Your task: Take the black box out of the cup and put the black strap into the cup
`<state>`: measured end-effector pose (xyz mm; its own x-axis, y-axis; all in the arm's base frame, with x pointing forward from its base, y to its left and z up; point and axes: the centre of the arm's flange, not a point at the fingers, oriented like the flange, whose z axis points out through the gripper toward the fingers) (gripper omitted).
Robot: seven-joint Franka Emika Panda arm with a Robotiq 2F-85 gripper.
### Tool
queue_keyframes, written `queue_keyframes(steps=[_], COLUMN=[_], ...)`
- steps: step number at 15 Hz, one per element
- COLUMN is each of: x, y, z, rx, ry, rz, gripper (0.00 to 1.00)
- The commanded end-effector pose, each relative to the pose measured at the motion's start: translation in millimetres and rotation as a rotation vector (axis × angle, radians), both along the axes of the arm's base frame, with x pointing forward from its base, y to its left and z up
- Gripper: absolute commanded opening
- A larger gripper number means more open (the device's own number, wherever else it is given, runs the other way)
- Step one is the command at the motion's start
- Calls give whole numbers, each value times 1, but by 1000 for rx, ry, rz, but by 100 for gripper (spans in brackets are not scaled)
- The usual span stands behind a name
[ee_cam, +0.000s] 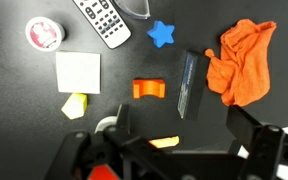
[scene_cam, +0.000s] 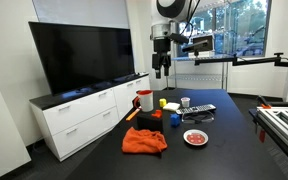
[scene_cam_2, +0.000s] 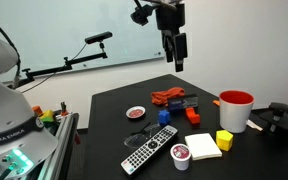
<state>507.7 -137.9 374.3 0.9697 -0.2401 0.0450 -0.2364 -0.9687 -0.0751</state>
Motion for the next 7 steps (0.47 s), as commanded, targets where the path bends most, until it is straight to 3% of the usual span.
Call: queue_keyframes(steps=[1,7], x=[-3,-1], y=[1,2], z=[10,10], rx=[-16,-31], ry=[-18,-18], rz=[49,41], gripper=[100,100])
